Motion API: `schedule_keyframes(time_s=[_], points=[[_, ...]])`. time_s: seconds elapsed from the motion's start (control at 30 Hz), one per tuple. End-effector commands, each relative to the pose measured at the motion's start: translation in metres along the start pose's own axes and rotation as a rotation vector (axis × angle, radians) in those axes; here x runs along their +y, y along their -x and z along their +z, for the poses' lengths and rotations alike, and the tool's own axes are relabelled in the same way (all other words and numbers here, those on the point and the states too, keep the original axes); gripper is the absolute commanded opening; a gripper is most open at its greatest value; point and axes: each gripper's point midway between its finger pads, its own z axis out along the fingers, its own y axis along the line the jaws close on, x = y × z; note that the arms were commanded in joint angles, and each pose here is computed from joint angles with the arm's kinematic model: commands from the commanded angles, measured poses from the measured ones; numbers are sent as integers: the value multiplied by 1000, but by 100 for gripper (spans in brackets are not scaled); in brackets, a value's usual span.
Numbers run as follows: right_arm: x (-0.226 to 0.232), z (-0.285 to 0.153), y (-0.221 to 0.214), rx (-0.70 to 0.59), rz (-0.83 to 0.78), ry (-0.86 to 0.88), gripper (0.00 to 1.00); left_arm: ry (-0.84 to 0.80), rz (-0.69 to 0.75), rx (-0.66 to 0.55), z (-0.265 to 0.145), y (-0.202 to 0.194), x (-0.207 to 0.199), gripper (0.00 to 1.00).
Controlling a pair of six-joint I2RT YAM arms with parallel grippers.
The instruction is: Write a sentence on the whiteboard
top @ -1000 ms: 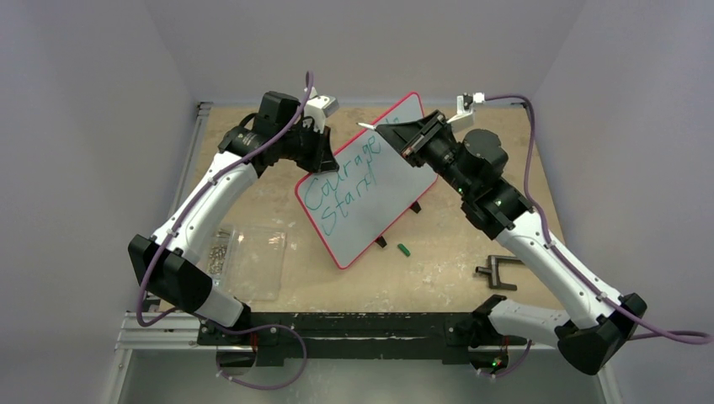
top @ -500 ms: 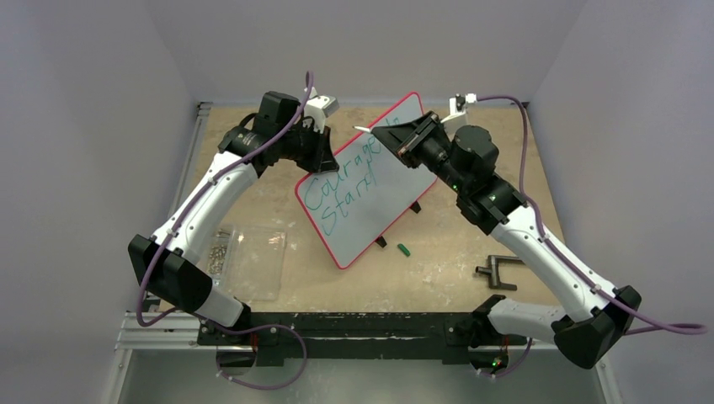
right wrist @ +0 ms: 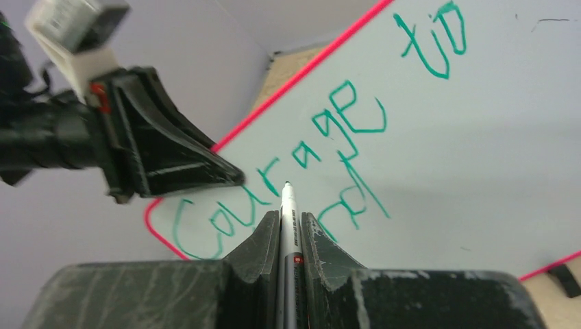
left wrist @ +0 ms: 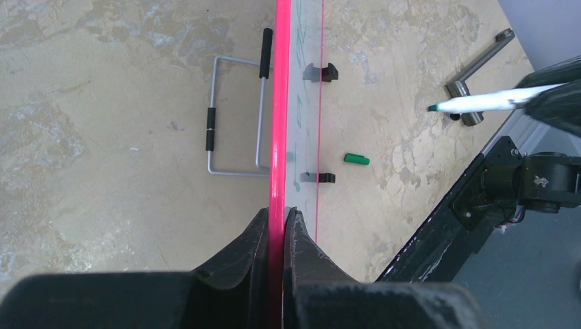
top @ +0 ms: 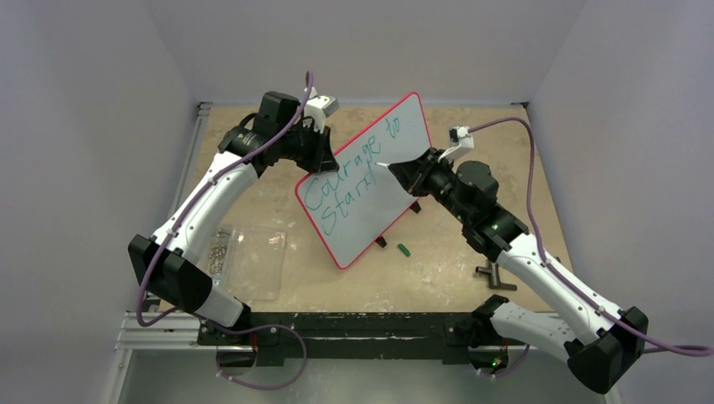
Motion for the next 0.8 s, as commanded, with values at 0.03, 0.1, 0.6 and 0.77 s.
schedule_keyframes(time_s=[0.03,0.1,0.6,0.77], points=[[-25,0,-27,80,-202,-18,0,215,68,27,-11,-7,43,0],[-28,-2,-45,130,-247,30,0,215,68,26,-11,-7,43,0],[-38,-8,-142,290,-312,214,0,222,68,29,-11,-7,44,0],[-26,-4,-159,318,-337,258,0,224,69,27,-11,-7,44,0]])
